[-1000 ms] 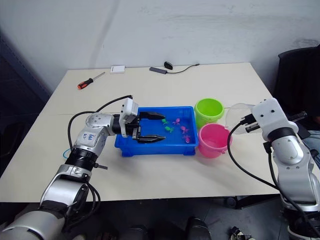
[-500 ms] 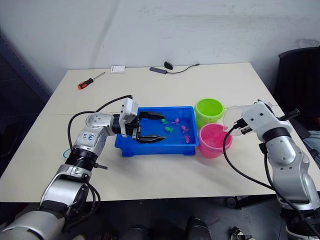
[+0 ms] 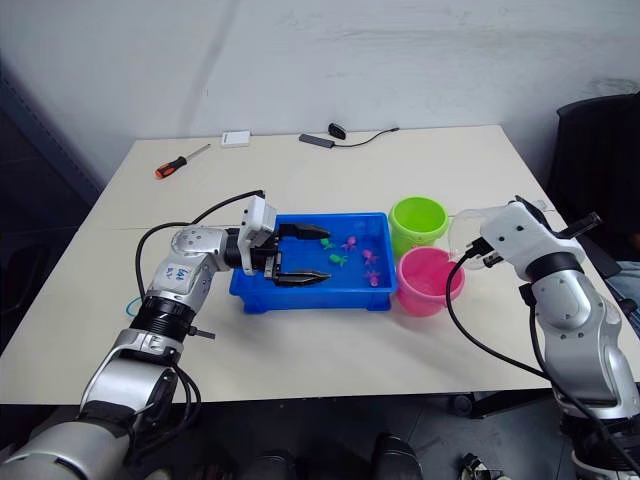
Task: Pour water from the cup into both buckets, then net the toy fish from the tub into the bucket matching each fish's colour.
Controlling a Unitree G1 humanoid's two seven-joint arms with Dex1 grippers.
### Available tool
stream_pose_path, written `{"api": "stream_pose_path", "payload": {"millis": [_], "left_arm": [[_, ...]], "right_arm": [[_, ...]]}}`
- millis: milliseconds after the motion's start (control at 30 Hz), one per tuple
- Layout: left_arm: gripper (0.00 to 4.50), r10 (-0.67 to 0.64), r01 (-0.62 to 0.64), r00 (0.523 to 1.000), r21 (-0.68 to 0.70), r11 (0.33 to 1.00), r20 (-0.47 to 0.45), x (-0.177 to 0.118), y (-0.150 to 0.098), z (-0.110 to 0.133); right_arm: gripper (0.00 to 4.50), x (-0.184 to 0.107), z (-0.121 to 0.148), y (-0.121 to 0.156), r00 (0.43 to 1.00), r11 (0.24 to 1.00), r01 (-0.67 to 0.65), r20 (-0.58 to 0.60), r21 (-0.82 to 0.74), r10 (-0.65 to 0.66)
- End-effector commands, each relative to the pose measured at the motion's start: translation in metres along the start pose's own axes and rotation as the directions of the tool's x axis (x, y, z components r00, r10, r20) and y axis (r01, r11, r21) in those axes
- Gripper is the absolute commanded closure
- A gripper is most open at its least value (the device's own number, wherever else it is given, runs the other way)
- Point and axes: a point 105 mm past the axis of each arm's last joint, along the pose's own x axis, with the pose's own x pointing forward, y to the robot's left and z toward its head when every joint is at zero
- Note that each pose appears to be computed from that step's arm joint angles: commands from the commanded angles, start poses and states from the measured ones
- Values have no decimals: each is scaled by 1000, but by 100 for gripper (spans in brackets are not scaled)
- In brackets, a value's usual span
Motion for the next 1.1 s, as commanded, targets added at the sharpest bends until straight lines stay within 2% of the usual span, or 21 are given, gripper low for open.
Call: {"api": "stream_pose_path", "payload": {"millis": [33,200,467,600,867,1000,1100], "left_arm": [[0,3,-4,1000,45,999,28,-3,0,11],[0,5,-6,1000,46,999,28,-4,0,10],[0,35,-36,998,29,999,43,-7,4,11],[0,109,-109,992,-14,994,71,-12,13,13],[0,310,-310,951,-61,949,-17,-28,36,6],[0,362,-364,931,-74,929,-39,-35,39,5],[0,381,-384,923,-82,920,-51,-39,38,4]], "right_arm": [[446,0,13,-14,997,998,51,54,-23,-50],[446,1,10,-13,998,998,44,32,40,-46],[446,4,-2,-23,996,951,91,-42,294,-83],[446,8,-8,-31,990,906,136,-88,402,-109],[446,28,-10,-30,977,784,199,-186,588,-108],[446,41,-4,-27,975,731,210,-199,649,-103],[446,52,2,-24,973,720,218,-206,659,-105]]}}
